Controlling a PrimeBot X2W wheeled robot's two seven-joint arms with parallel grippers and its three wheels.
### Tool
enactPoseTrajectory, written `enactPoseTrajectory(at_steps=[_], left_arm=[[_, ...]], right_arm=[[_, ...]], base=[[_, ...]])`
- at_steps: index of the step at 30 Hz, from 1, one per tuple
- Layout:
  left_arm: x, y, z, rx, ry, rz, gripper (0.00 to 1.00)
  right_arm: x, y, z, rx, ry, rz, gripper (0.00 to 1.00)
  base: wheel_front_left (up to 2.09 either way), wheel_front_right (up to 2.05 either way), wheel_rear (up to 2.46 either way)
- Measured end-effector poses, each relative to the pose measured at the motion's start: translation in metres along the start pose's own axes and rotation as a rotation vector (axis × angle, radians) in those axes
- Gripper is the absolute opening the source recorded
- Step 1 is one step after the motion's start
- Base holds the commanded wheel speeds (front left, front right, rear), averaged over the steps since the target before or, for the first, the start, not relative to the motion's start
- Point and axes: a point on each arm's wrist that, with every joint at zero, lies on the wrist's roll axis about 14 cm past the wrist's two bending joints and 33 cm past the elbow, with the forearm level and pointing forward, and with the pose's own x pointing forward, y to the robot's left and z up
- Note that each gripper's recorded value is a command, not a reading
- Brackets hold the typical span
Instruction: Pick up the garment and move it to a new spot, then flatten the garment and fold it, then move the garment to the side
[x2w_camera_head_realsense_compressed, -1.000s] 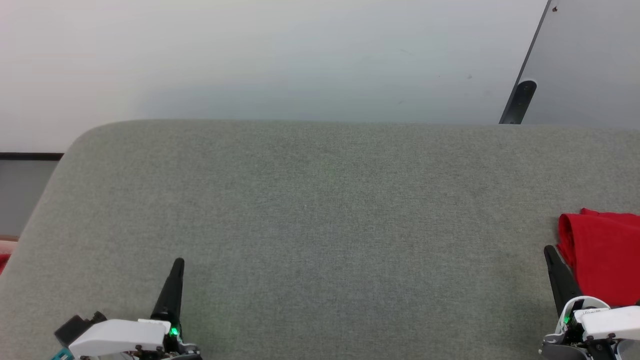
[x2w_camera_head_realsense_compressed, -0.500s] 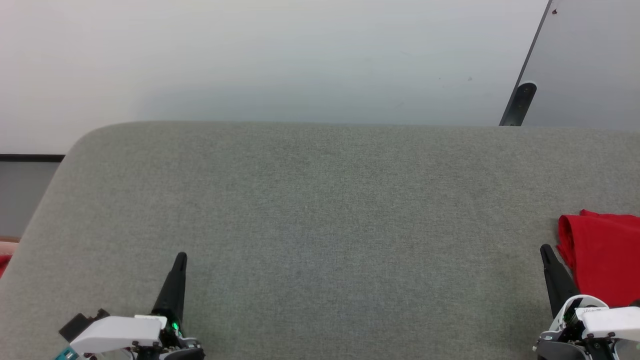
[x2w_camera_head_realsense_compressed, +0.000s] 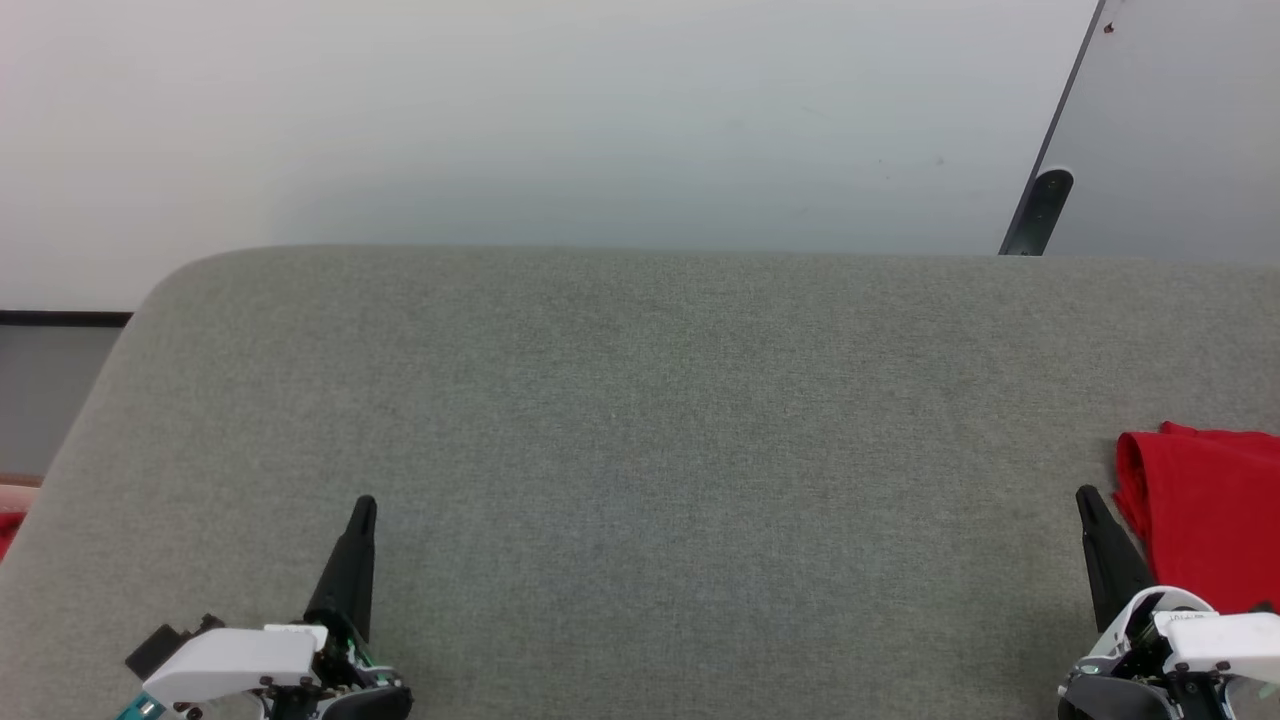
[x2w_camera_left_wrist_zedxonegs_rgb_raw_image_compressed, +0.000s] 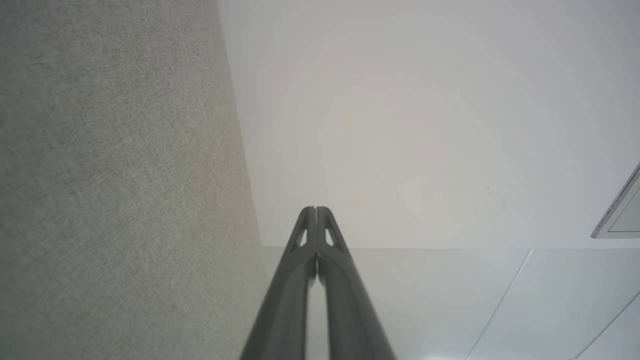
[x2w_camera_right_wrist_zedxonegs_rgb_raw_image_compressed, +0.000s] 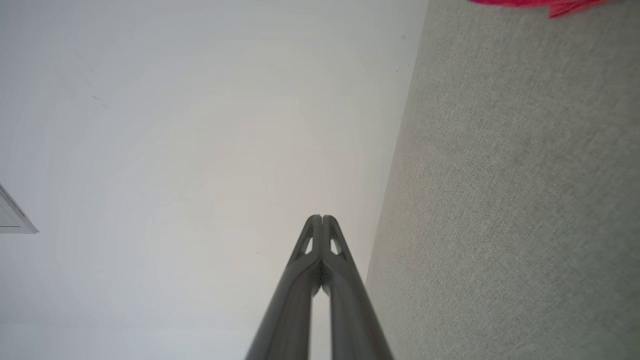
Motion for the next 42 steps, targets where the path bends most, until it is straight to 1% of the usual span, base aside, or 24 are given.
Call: enactPoseTrajectory(at_steps=[42], left_arm=[[0.0001,-0.0002,-0.0002,-0.001,0.0,-0.001,0.0]], right_arm=[[0.0014,0.0021,-0.0003,0.0,0.001,0.006,0.0]], base=[[0.0,0.0,0.0]])
